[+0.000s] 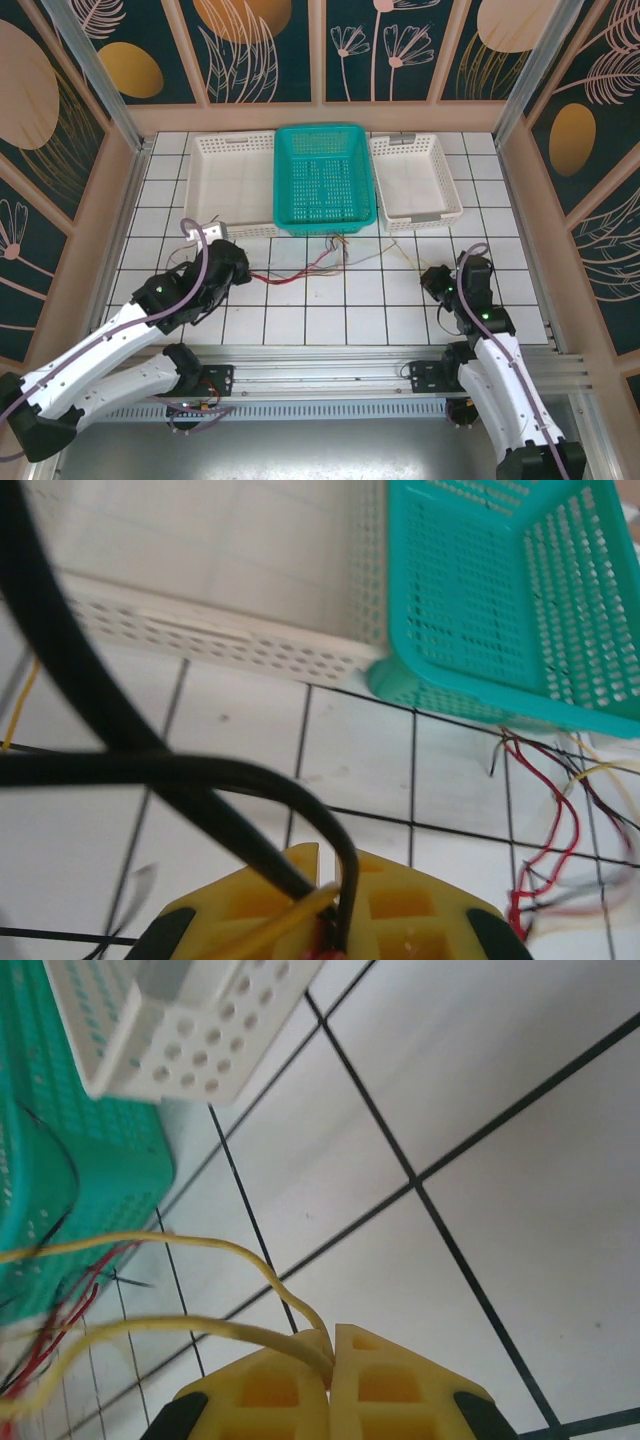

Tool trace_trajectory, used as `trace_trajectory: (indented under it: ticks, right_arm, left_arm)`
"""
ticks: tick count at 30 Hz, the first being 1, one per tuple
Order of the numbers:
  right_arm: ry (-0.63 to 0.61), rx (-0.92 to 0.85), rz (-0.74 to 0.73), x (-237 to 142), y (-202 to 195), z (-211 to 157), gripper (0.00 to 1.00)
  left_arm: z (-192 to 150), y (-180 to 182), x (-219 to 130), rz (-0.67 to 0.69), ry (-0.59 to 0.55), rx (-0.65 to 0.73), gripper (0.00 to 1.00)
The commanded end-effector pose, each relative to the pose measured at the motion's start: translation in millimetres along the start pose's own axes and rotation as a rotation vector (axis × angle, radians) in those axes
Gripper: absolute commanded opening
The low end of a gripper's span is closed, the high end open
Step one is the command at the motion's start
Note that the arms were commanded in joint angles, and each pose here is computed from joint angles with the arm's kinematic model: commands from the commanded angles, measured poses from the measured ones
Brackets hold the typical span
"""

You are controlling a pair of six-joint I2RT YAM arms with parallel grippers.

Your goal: Untangle the cables

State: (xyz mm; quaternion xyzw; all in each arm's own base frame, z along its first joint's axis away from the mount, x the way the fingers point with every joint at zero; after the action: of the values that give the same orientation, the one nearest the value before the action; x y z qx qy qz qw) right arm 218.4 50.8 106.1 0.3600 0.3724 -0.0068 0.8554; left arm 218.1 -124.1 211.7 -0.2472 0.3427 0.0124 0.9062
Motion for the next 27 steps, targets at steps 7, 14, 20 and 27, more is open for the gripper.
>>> trace_trajectory:
  ticks: [7,14,20,27]
  right_arm:
    - [-0.196,-0.023,0.055,-46.1,42.7,69.1,0.00]
    - [-0.341,-0.091,0.014,-90.2,60.8,103.7,0.00]
    - [-0.443,-0.135,-0.019,-127.8,76.3,129.4,0.00]
    - [-0.491,-0.168,-0.012,-149.0,91.4,144.0,0.00]
  left_arm:
    - [24.2,18.6,-18.3,0.101,-0.087,0.090,0.00]
    - [27.2,25.9,-21.7,0.138,-0.099,0.141,0.00]
    - [36.9,24.3,-26.1,0.151,-0.133,0.160,0.00]
    - [33.0,23.9,-20.8,0.151,-0.126,0.176,0.00]
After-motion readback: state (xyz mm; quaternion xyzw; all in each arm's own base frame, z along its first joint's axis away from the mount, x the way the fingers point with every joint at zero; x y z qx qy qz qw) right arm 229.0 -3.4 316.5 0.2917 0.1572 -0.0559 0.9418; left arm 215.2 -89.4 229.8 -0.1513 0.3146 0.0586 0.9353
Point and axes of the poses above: each hand's point on the last joint's axis, 136 mm out from that joint toward the fingers, its own x axis out along the fingers, its own y axis along the line the jaws close on, z = x × y, the point moved 1 cm from there along -x, back along the fingers, and after that the axes turned 7 degrees about -x, right-handed, at the moved point
